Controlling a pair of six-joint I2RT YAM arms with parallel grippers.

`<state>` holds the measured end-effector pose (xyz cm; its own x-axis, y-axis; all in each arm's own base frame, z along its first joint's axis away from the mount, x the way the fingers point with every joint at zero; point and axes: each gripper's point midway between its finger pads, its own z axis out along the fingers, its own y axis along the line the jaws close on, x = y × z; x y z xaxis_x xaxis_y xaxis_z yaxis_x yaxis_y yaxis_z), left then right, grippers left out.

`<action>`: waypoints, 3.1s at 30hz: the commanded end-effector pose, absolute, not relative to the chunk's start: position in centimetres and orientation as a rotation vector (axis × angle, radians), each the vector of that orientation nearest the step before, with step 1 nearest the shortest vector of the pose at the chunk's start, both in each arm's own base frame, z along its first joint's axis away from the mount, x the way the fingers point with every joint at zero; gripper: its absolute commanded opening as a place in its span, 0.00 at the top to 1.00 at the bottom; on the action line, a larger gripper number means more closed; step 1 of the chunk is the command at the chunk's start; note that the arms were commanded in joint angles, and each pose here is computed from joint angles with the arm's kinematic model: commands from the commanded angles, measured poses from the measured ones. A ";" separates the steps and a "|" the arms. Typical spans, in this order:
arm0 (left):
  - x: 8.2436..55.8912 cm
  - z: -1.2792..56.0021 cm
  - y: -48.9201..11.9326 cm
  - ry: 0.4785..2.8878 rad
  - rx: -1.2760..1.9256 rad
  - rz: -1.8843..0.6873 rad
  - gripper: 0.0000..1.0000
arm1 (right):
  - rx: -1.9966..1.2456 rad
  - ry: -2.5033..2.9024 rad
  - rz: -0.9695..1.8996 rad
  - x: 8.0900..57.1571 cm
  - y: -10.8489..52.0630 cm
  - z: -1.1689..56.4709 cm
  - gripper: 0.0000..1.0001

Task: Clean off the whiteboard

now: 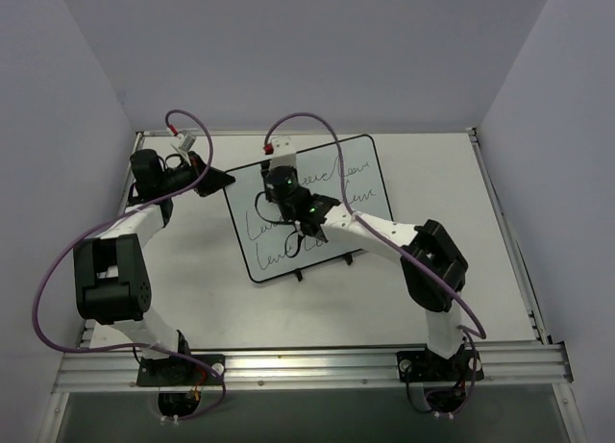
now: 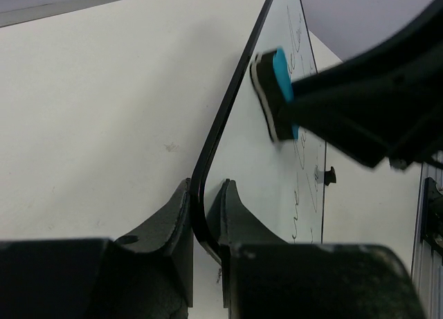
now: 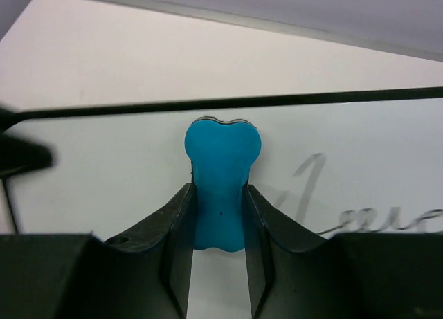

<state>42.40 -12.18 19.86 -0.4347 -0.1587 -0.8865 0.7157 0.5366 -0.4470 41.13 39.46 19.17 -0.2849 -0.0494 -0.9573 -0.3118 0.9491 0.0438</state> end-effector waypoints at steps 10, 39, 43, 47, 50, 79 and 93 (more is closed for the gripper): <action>42.2 20.0 -14.1 1.618 0.760 -0.871 0.98 | 0.036 2.025 -0.002 45.7 19.1 12.7 1.00; 42.5 18.8 -13.6 1.657 0.768 -0.811 0.98 | -0.196 1.912 0.086 42.4 29.5 16.7 1.00; 42.6 18.8 -13.5 1.658 0.769 -0.805 0.98 | -0.104 1.931 0.054 44.6 24.3 16.3 1.00; 42.6 18.7 -13.5 1.663 0.768 -0.800 0.98 | -0.021 1.961 0.046 46.2 19.4 15.1 1.00; 42.6 18.7 -13.5 1.664 0.770 -0.797 0.98 | 0.049 1.991 0.048 46.6 15.8 13.8 1.00; 42.7 18.7 -13.4 1.672 0.779 -0.769 0.98 | -0.119 2.002 0.333 45.0 19.7 14.7 1.00; 42.7 18.7 -13.2 1.679 0.774 -0.754 0.98 | -0.429 1.877 0.516 31.8 38.5 13.2 1.00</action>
<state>41.11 -13.05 19.47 -0.3759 -0.0276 -0.9263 0.7665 0.5524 -0.3275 31.45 36.98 12.82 -0.3717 -0.0758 -0.9252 -0.5485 0.8220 0.1531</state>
